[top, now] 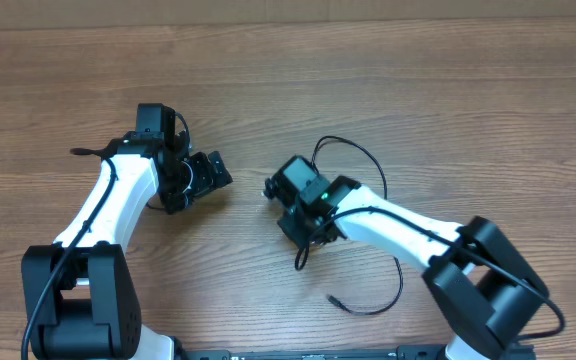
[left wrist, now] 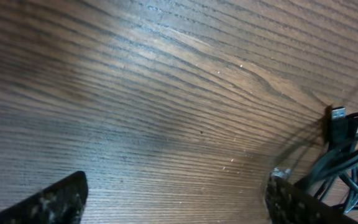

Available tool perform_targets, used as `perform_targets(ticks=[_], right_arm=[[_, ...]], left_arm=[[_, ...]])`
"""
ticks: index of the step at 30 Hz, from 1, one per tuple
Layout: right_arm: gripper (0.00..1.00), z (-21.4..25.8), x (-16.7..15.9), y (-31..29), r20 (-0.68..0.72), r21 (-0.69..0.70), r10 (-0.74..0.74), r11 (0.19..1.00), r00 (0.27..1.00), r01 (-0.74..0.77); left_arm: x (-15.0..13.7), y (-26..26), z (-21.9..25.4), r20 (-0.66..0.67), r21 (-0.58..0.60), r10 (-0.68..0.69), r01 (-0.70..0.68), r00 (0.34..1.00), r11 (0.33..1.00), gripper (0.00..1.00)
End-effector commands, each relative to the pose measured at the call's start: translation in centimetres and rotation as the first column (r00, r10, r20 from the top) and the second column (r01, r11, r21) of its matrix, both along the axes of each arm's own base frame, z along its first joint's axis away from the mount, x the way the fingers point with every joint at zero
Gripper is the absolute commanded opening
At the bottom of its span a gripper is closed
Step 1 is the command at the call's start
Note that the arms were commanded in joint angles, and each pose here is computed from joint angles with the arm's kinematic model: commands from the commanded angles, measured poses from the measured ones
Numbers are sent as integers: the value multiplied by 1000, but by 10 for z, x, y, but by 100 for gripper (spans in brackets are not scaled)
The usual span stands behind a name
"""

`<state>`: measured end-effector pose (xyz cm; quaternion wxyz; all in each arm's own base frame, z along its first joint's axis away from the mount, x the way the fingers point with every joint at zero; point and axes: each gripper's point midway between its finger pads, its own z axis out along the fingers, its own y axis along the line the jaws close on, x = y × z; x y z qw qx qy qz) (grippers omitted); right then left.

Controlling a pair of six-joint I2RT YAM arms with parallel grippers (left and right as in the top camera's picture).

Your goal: Untangle cables

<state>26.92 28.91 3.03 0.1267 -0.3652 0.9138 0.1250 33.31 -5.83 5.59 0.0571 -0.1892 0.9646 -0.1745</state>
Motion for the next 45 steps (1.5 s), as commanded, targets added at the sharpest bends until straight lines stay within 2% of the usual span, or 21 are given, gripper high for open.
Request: perform_targets(ticks=[1, 4, 6, 9, 13, 19, 28, 33, 36, 45], right_arm=[[4, 77, 9, 35, -53, 300, -8, 954, 999, 24], [4, 99, 13, 38, -155, 416, -28, 905, 987, 91], [4, 107, 17, 35, -218, 472, -33, 871, 975, 135], [4, 121, 26, 23, -311, 542, -38, 814, 950, 210], [4, 136, 35, 11, -393, 598, -29, 751, 919, 279], [4, 136, 40, 3, -426, 594, -57, 735, 903, 327], [4, 138, 42, 5, -479, 577, -91, 716, 873, 392], [4, 148, 40, 10, -488, 615, -41, 693, 872, 377], [4, 155, 38, 13, -486, 643, -3, 677, 874, 359], [4, 156, 38, 13, -486, 646, 1, 674, 874, 358]], left_arm=[[-2, -1, 3, 25, 18, -64, 63, 998, 998, 80], [-3, -1, 3, 41, 32, -126, 125, 991, 992, 54], [-7, -1, 2, 29, 28, -136, 136, 990, 990, 49], [-15, -13, 5, 21, -36, -189, 189, 982, 981, 56], [-17, -42, 20, 116, -181, -307, 324, 945, 929, 61], [-22, -57, 27, 173, -230, -378, 411, 909, 882, 61], [-26, -99, 28, 215, -214, -467, 508, 858, 834, 50], [-18, -101, 16, 167, -146, -391, 415, 905, 898, 52], [-19, -110, 12, 181, -140, -413, 439, 893, 888, 52], [-19, -116, 2, 161, -87, -420, 436, 893, 896, 45]])
